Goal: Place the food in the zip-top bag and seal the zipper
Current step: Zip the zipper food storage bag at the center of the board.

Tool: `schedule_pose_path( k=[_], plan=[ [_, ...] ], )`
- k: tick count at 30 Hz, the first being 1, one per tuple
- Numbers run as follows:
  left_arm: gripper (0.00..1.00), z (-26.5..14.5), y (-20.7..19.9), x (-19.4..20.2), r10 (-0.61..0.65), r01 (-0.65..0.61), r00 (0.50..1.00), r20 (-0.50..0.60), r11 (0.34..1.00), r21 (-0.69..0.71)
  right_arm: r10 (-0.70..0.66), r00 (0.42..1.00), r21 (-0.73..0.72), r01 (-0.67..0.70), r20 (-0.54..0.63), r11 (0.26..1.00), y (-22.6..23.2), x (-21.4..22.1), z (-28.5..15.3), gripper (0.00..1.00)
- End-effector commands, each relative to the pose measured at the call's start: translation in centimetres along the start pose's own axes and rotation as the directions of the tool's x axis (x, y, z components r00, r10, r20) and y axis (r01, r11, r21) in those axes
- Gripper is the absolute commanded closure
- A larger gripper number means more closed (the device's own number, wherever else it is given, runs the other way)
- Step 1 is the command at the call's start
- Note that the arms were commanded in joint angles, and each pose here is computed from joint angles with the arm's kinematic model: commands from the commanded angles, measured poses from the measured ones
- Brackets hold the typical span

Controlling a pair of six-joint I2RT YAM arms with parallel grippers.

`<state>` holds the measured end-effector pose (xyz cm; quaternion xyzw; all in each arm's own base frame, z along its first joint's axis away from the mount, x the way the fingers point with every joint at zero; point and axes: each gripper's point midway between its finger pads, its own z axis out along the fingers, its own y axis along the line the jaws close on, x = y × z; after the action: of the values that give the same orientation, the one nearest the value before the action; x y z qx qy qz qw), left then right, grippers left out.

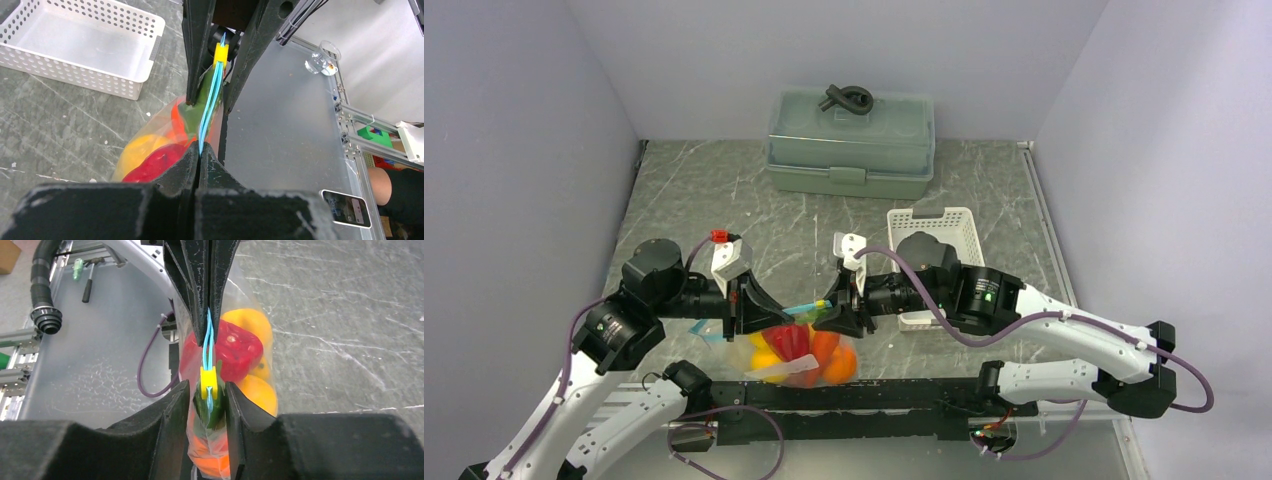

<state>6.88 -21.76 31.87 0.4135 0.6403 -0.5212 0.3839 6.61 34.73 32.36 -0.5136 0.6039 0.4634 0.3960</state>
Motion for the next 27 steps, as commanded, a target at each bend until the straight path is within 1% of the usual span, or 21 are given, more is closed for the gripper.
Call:
schedule_pose_path(
  k=[1,2,5,7,8,15,16,17,18,23,25,27],
  plan=[
    [1.00,-0.2,-1.2,-1.9,0.063,-0.065,0.996,0.066,0.997,0.037,-0.022,0.995,-0.050,0.027,0.101,0.998,1.1,-2.5,-0.7,0.68],
    [1.00,-0.2,-1.2,-1.9,0.060,-0.063,0.996,0.066,0.997,0.038,-0.021,0.995,-0.052,0.026,0.102,0.998,1.1,-2.5,-0.7,0.70],
    [1.00,-0.2,-1.1,-1.9,0.059,-0.062,0.996,0.067,0.997,0.037,-0.023,0.994,-0.067,0.030,0.108,0.997,1.4,-2.6,-0.7,0.81],
    [1.00,-0.2,-1.2,-1.9,0.059,-0.062,0.996,0.069,0.997,0.039,-0.023,0.993,-0.075,0.031,0.112,0.997,1.5,-2.7,-0.7,0.92],
    [1.00,-0.2,-1.2,-1.9,0.058,-0.061,0.996,0.068,0.997,0.037,-0.022,0.993,-0.079,0.031,0.113,0.996,1.6,-2.8,-0.8,1.00],
    [0.99,-0.1,-0.9,-1.8,0.041,-0.043,0.997,0.059,0.999,0.028,-0.017,0.994,-0.094,0.028,0.110,0.995,1.9,-2.7,-0.9,1.00],
    [0.91,-0.1,-0.9,-1.9,0.039,-0.040,0.998,0.057,0.999,0.028,-0.016,0.994,-0.096,0.026,0.109,0.995,1.9,-2.7,-0.9,1.00],
    [0.85,-0.1,-0.9,-2.0,0.038,-0.040,0.998,0.057,0.999,0.029,-0.016,0.994,-0.098,0.026,0.106,0.995,1.9,-2.7,-0.9,1.00],
    [0.74,0.0,-0.8,-2.0,0.037,-0.039,0.998,0.055,0.999,0.031,-0.014,0.995,-0.100,0.024,0.103,0.995,2.0,-2.7,-0.8,1.00],
    [0.48,0.2,-1.0,-2.6,0.047,-0.050,0.997,0.062,0.997,0.052,0.006,0.997,-0.099,0.001,0.071,0.995,1.8,-2.5,-0.3,1.00],
    [0.42,0.4,-1.1,-2.9,0.049,-0.054,0.996,0.069,0.996,0.068,0.018,0.998,-0.096,-0.012,0.056,0.995,1.6,-2.2,0.0,1.00],
    [0.41,0.6,-1.2,-3.2,0.047,-0.054,0.996,0.073,0.995,0.090,0.027,0.999,-0.092,-0.023,0.043,0.995,1.5,-2.1,0.3,1.00]
  ],
)
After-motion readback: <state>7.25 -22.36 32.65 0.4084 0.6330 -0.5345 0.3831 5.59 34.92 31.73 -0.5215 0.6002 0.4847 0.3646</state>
